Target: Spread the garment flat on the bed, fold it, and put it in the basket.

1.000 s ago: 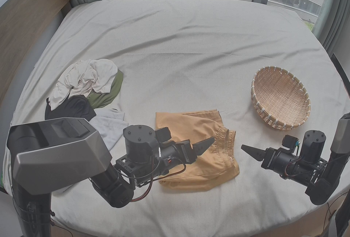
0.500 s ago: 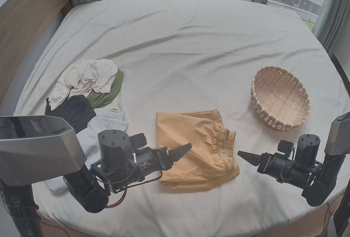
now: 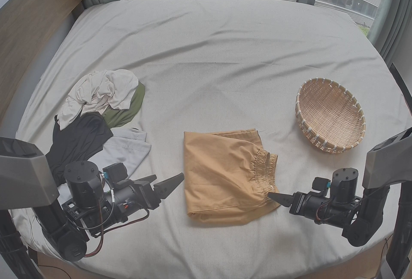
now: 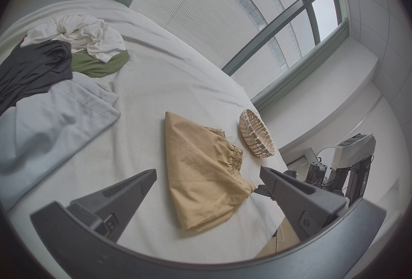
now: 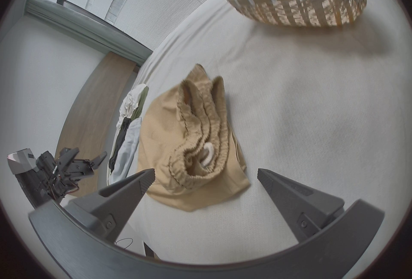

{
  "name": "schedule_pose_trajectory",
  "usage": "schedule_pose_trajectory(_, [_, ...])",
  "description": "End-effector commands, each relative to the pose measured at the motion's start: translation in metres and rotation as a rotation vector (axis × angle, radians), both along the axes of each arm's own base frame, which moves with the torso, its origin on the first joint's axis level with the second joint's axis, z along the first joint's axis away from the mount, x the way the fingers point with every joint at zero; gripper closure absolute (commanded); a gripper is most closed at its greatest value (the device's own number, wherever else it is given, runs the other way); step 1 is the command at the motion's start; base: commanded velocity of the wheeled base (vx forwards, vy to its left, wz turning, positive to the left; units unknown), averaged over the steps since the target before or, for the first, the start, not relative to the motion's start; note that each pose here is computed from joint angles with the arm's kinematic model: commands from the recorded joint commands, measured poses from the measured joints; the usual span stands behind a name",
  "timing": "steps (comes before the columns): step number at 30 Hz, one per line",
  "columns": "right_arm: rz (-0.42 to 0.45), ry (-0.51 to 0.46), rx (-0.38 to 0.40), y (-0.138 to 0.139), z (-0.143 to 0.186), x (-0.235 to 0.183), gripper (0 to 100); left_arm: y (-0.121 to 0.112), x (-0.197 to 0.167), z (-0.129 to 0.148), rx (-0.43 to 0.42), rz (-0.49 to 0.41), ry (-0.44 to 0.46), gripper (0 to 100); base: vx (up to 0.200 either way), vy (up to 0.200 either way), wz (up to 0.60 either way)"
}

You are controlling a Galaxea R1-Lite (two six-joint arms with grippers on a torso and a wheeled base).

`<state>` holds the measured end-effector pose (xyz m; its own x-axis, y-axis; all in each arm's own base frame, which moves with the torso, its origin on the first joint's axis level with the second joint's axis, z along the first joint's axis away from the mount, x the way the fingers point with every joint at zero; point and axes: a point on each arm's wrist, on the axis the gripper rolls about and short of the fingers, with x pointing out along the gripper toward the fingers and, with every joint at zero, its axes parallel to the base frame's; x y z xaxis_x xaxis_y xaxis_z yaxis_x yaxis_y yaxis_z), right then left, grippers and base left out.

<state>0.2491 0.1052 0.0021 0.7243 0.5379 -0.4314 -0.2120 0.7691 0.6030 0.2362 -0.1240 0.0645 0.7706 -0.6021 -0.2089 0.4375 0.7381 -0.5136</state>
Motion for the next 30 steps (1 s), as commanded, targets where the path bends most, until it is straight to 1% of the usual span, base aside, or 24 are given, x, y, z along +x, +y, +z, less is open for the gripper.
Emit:
schedule_pose_trajectory(1, [-0.003,0.043,-0.003,0.002,-0.014,0.003,0,0.004,-0.004,0.003,-0.001,0.008,-0.005,0,0.000,0.000,0.00])
schedule_pose_trajectory(5, [-0.008,0.051,0.024,0.007,-0.015,0.007,0,0.004,-0.004,0.003,0.004,0.021,-0.005,0,0.000,0.000,0.00])
schedule_pose_trajectory(10, [0.020,0.063,0.022,0.017,-0.026,0.011,0,0.005,-0.005,0.001,0.008,0.029,0.005,0,0.000,0.000,0.00])
schedule_pose_trajectory(13, [0.036,0.056,0.025,0.023,-0.027,0.012,0,0.006,-0.007,0.000,0.015,0.040,0.012,0,0.000,0.000,0.00])
schedule_pose_trajectory(16, [0.043,0.012,0.045,0.029,-0.021,0.020,0,0.007,-0.009,-0.001,0.020,0.046,0.019,0,0.000,0.000,0.00])
schedule_pose_trajectory(17, [0.043,0.012,0.045,0.029,-0.021,0.020,0,0.007,-0.009,-0.001,0.020,0.046,0.019,0,0.000,0.000,0.00])
schedule_pose_trajectory(18, [0.048,-0.014,0.056,0.034,-0.019,0.026,0,0.008,-0.009,-0.001,0.020,0.046,0.021,0,0.000,0.000,0.00])
schedule_pose_trajectory(21, [0.058,-0.038,0.063,0.039,-0.019,0.032,0,0.008,-0.009,-0.001,0.019,0.048,0.022,0,0.000,0.000,0.00])
schedule_pose_trajectory(30, [0.069,-0.062,0.070,0.046,-0.018,0.037,0,0.010,-0.011,-0.003,0.029,0.074,0.035,0,0.000,0.000,0.00])
